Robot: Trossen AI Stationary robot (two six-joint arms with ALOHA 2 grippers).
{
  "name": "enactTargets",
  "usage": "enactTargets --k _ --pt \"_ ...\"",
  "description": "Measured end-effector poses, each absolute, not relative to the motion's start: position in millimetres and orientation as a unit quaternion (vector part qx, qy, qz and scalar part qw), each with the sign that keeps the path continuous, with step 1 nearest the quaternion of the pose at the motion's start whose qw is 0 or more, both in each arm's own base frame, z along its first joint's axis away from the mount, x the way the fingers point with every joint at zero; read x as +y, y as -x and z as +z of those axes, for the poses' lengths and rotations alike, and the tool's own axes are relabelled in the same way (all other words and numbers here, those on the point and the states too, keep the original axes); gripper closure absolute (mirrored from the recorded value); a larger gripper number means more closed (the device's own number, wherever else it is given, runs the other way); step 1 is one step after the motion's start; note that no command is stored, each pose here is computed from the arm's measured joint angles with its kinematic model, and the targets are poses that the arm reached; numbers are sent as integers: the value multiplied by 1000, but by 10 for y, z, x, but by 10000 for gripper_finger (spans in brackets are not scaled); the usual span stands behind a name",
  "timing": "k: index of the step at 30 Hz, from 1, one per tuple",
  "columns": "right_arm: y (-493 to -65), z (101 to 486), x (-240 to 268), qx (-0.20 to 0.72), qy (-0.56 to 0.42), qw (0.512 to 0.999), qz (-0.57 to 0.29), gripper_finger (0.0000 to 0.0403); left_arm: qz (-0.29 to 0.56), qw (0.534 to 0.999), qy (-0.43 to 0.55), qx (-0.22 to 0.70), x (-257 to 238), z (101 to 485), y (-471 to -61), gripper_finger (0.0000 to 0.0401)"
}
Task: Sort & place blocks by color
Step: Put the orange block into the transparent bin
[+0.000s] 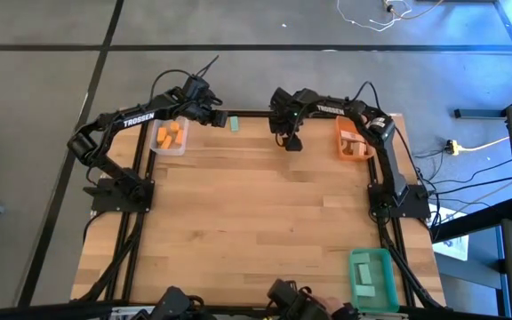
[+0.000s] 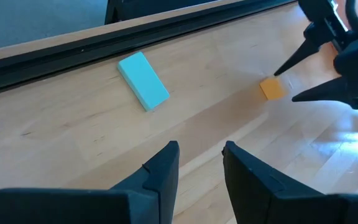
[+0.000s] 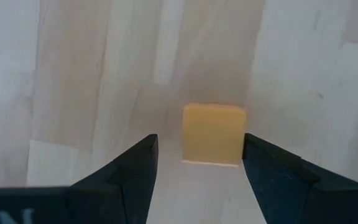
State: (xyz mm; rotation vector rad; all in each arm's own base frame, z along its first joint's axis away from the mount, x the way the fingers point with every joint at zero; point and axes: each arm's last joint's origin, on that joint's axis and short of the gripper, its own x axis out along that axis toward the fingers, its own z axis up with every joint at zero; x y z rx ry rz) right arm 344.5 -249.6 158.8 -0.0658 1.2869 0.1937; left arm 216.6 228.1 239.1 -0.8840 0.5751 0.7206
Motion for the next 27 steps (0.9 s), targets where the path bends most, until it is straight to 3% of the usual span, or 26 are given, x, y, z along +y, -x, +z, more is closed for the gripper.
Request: enactTargets --k 11,14,19,27 --pt "-3463 1301 -2468 557 54 827 59 177 337 803 412 269 2281 2391 -2165 286" --pt "-3460 1291 -2464 557 42 828 50 197 337 803 412 269 2281 2390 -2165 286" --pt "-3461 1292 -2467 556 22 830 38 271 338 803 412 269 2281 2390 -2165 286" --pt "-3524 1356 -2464 544 -22 838 35 270 320 828 358 290 2280 2390 -2166 286"
